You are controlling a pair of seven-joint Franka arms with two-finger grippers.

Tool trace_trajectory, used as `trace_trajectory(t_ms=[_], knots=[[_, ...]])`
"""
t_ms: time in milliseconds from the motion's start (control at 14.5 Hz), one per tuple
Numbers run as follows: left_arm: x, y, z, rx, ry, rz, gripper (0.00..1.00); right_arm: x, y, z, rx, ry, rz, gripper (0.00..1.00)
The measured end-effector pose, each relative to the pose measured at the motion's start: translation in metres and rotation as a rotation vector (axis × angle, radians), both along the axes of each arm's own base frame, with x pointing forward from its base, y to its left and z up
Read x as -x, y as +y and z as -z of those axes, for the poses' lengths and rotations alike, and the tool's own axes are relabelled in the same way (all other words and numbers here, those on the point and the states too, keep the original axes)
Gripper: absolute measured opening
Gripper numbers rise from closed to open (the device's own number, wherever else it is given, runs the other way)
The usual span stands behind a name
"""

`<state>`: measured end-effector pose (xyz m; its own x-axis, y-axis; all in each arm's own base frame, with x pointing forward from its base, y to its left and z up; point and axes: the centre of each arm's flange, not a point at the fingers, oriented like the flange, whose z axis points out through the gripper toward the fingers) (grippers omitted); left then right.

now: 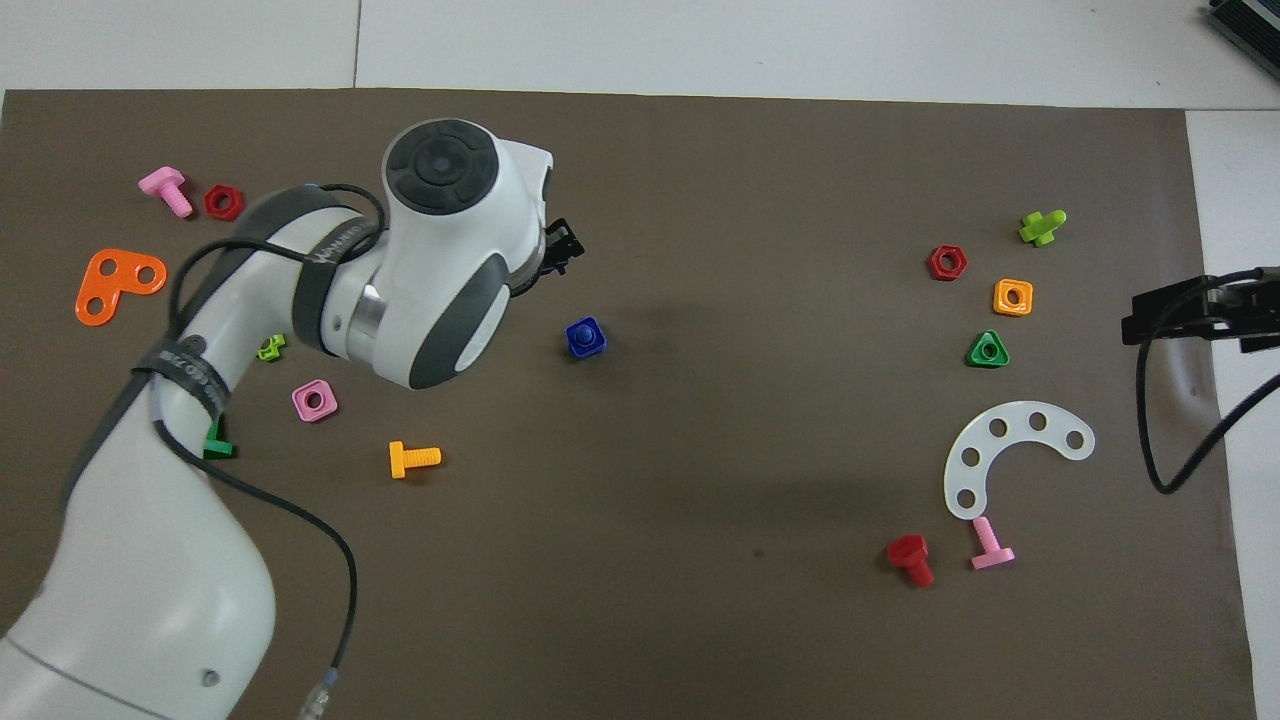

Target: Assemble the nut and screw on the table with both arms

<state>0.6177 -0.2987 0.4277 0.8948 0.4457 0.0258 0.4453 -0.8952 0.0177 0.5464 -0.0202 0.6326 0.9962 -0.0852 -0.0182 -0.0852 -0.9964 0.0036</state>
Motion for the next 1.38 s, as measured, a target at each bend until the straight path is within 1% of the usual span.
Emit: trace_trajectory(t_ms=[138,276,414,552,690,897,1241,1379], knots=[[-0.004,0.067,-0.041,-0.022,0.049,0.104,1.00,0.000,0.000,0.000,0.000,0.000,0.000,1.00],[0.001,0.130,-0.065,-0.035,0.114,0.235,1.00,0.000,0.000,0.000,0.000,0.000,0.000,1.00],[0.006,0.186,-0.069,-0.029,0.159,0.352,1.00,0.000,0.000,0.000,0.000,0.001,-0.003,1.00],[0.012,0.234,-0.063,-0.014,0.184,0.446,1.00,0.000,0.000,0.001,0.000,0.001,-0.024,1.00],[0.018,0.272,-0.069,-0.003,0.180,0.520,1.00,0.000,0.000,0.001,-0.001,0.002,-0.036,1.00],[0.036,0.298,-0.097,-0.008,0.143,0.596,1.00,0.000,0.000,0.000,-0.001,0.001,-0.036,1.00],[0.063,0.292,-0.153,-0.045,0.053,0.628,1.00,0.001,0.000,-0.001,-0.001,-0.001,-0.036,1.00],[0.069,0.288,-0.165,-0.052,0.033,0.633,1.00,0.001,0.000,-0.001,-0.001,-0.001,-0.036,1.00]])
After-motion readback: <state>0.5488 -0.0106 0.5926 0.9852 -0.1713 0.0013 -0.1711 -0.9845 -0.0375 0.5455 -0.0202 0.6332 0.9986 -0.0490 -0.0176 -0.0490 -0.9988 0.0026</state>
